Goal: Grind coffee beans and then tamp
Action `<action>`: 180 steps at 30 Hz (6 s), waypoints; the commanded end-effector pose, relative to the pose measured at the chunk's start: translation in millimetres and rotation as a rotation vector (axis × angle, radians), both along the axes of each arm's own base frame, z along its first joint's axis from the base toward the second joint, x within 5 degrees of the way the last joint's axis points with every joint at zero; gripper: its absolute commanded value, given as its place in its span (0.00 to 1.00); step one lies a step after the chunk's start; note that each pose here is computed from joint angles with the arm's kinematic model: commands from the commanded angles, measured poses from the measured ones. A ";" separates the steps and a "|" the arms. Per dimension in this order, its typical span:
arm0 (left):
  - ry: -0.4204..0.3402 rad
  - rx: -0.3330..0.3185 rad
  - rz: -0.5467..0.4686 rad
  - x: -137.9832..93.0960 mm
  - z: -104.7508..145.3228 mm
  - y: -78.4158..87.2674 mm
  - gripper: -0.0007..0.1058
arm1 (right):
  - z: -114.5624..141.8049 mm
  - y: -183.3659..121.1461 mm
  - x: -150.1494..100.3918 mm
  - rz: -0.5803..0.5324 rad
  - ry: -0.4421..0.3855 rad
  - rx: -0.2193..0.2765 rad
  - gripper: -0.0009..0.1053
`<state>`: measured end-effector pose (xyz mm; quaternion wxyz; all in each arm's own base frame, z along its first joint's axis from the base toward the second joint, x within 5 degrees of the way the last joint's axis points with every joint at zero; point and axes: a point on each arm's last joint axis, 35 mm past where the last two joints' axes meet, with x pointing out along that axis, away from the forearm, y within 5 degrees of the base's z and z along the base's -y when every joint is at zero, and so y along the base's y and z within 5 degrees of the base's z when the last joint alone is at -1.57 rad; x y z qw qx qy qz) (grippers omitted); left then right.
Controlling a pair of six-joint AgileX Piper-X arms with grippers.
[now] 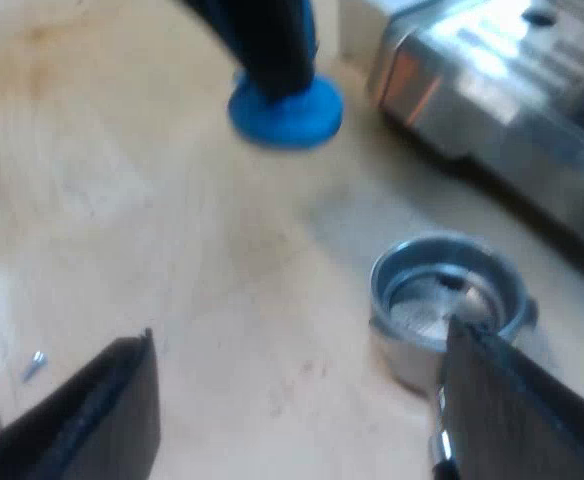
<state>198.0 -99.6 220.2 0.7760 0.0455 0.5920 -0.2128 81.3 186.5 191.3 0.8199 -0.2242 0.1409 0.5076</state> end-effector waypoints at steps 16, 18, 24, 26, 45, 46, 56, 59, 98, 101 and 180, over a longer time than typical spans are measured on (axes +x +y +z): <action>-0.096 0.023 0.067 4.9 -26.6 23.0 0.01 | -3.6 3.5 0.7 0.026 0.027 -0.011 0.59; -0.102 0.036 0.072 5.2 -26.5 23.4 0.01 | -3.6 3.5 0.7 0.020 0.036 -0.006 0.59; -0.042 0.063 0.070 7.2 -38.5 22.8 0.01 | -3.6 3.5 0.7 0.020 0.036 -0.006 0.59; -0.022 0.071 0.069 8.4 -43.3 22.4 0.10 | -3.6 3.5 0.7 0.020 0.036 -0.006 0.59; 0.058 0.135 0.074 -1.1 -38.1 27.0 0.64 | -0.7 5.0 1.3 -0.010 0.084 0.030 0.59; 0.040 0.143 0.078 -3.5 -32.5 28.4 0.65 | 1.1 6.0 1.7 -0.017 0.093 0.041 0.59; -0.278 0.023 0.133 -49.6 41.7 45.6 0.74 | 34.0 18.1 4.5 0.002 0.213 -0.080 0.59; -0.371 -0.017 0.139 -64.5 63.9 50.9 0.77 | 50.5 22.0 5.1 0.021 0.241 -0.108 0.59; -0.799 -0.286 0.433 -84.0 228.0 86.8 0.77 | 216.0 -171.4 81.9 -0.809 0.347 -0.104 0.59; -0.802 -0.287 0.433 -85.0 228.4 86.9 0.77 | 218.0 -181.4 81.5 -0.873 0.332 -0.090 0.59; -0.872 -0.178 0.552 -188.9 100.2 98.9 0.77 | 63.6 -181.3 -39.2 -0.920 0.113 0.091 0.59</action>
